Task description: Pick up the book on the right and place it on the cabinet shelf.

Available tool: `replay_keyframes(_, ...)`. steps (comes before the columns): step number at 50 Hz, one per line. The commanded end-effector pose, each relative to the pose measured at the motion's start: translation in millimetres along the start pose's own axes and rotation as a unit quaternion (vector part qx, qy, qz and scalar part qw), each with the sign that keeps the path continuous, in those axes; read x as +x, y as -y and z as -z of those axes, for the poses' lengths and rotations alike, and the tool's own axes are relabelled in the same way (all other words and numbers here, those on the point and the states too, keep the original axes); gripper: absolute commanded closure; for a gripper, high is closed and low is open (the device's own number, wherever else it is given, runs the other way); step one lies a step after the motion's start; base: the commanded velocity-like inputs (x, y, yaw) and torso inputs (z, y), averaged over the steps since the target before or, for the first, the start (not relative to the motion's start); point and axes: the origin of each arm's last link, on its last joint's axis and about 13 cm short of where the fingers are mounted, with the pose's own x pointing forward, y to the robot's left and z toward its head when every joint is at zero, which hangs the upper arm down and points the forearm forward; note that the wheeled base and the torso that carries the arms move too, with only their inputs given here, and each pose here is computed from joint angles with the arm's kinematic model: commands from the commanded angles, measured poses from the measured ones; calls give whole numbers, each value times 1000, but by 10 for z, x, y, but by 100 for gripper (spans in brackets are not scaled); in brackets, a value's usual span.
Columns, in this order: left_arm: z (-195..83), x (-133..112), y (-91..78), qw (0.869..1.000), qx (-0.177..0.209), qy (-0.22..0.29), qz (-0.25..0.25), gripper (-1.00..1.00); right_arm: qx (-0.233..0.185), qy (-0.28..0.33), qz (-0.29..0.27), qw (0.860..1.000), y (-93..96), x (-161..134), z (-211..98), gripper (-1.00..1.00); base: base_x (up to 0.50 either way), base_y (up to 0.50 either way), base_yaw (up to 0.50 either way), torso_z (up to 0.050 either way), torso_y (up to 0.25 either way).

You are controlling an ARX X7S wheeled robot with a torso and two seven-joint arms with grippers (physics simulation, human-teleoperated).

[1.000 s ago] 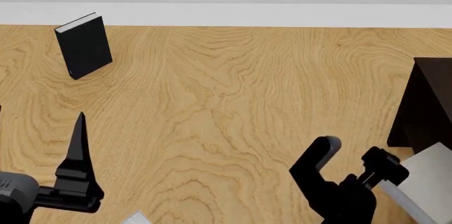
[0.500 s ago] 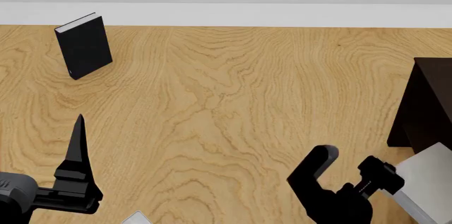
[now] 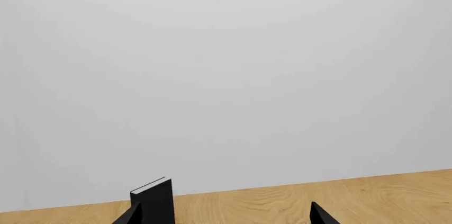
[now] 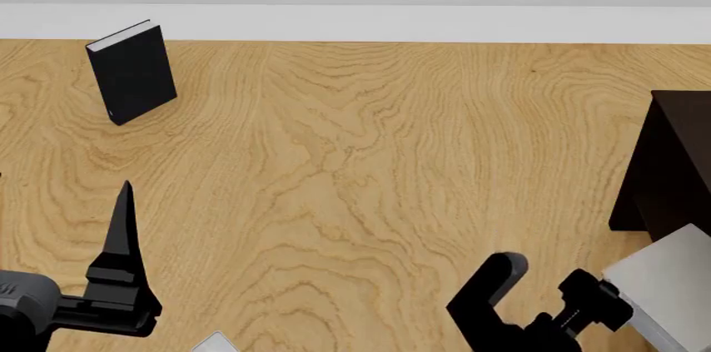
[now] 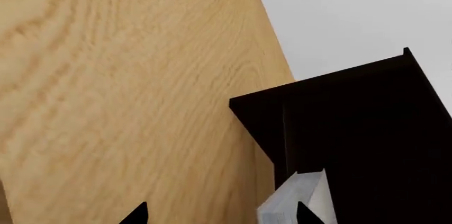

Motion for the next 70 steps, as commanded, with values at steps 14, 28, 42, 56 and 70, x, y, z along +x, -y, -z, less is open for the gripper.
replay_keyframes(14, 2, 1, -5, 1000, 1, 2, -1, -100, -17, -17, -18, 1000, -145, -130, 76, -100, 0, 0, 0, 0, 0)
replay_keyframes(28, 6, 4, -5, 1000, 1, 2, -1, -100, -16, -32, -19, 999, -177, -44, 112, -100, 1, 0, 0, 0, 0)
replay_keyframes(42, 3, 6, -5, 1000, 2, 1, -6, -100, -17, -35, -20, 999, -188, -10, 119, -100, 7, 0, 3, -3, 0)
replay_keyframes(56, 3, 6, -5, 1000, 2, 1, -6, -100, -17, -35, -20, 999, -188, -10, 119, -100, 14, 0, 4, -10, 0)
replay_keyframes(70, -2, 8, -5, 1000, 2, 1, -6, -100, 19, -33, -43, 998, -115, -17, 123, -100, -3, -1, 1, 3, 0)
